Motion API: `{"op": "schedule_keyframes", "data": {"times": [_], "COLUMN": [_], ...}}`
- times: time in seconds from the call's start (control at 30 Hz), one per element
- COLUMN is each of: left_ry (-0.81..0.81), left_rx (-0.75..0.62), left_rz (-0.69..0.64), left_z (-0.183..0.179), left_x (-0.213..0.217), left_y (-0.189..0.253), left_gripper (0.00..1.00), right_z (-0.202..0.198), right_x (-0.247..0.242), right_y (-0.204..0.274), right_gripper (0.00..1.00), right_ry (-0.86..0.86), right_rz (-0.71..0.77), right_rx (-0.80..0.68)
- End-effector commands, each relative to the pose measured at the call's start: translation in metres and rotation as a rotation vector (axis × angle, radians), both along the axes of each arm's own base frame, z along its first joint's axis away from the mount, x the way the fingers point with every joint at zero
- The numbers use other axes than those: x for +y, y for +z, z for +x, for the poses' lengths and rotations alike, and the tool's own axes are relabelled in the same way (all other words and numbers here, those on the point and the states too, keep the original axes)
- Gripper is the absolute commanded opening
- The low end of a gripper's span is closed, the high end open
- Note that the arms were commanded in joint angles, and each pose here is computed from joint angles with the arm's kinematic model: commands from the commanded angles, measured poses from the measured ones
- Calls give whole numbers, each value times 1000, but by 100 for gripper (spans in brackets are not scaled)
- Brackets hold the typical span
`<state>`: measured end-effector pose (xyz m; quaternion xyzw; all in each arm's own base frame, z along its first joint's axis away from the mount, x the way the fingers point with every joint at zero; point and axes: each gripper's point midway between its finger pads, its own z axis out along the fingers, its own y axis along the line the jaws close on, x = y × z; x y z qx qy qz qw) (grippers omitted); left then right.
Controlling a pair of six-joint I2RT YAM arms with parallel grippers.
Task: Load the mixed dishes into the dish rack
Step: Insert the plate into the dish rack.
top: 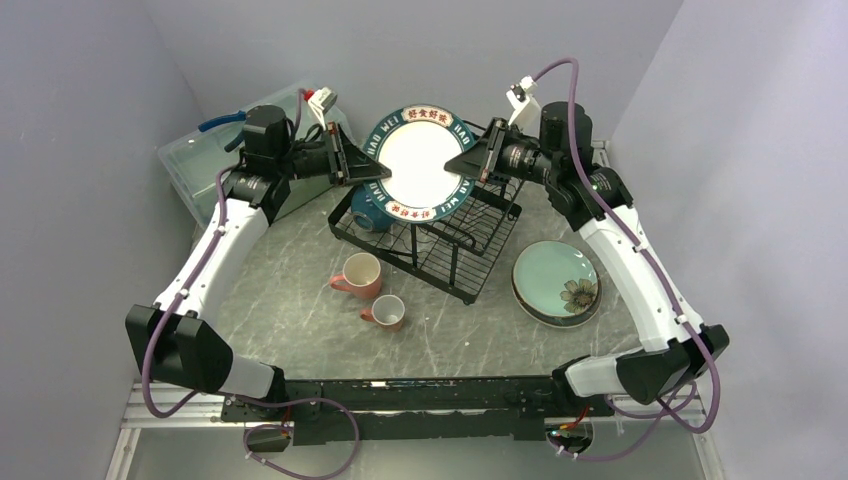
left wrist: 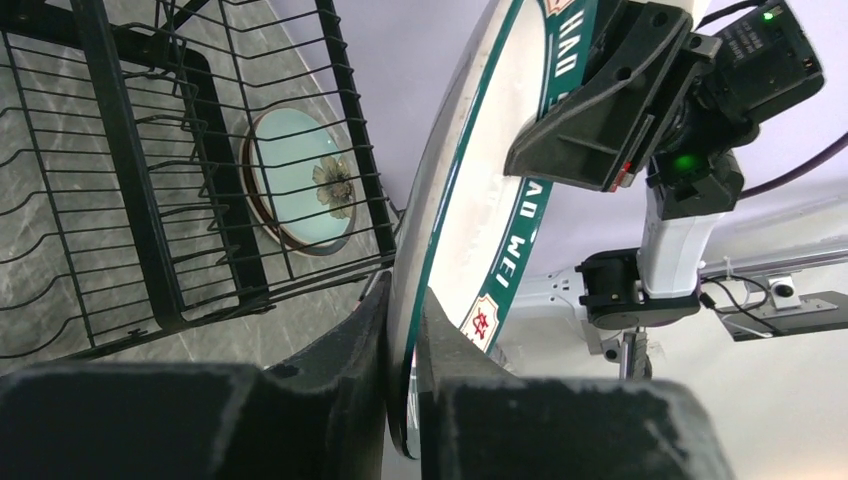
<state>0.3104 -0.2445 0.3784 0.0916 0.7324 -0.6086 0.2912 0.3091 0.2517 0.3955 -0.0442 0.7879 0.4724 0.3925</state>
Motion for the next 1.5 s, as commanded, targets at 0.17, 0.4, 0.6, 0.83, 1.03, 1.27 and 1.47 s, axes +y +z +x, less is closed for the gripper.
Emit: {"op": "schedule_keyframes", "data": {"times": [0.17, 0.4, 0.6, 0.83, 1.03, 1.27, 1.47], "left_ry": [7, 88, 138, 152, 158, 132, 124], "left_rx": [-40, -60, -81, -58, -34, 0, 6], "left_rz": [42, 158, 245, 308, 357, 368, 400], "left_z": [-13, -5, -7, -19, -31, -44, -54], "left_x": [7, 24, 36, 44, 51, 53, 57], "left_y": [4, -11, -24, -49, -75, -101, -121], "left_gripper": [46, 57, 63, 63, 62, 62, 61], "right_z": [3, 16, 32, 58, 79, 94, 105], "right_x": [-21, -46, -64, -86, -107, -120, -121], "right_y": [52, 66, 73, 84, 92, 94, 93], "right_gripper": [0, 0, 0, 0, 0, 0, 0], "right_ry": [-83, -157, -188, -213, -210, -145, -87], "right_rz": [-45, -189, -322, -508, -598, -662, -729], "right_rx": [-219, -319, -415, -605, -763, -927, -1019]}}
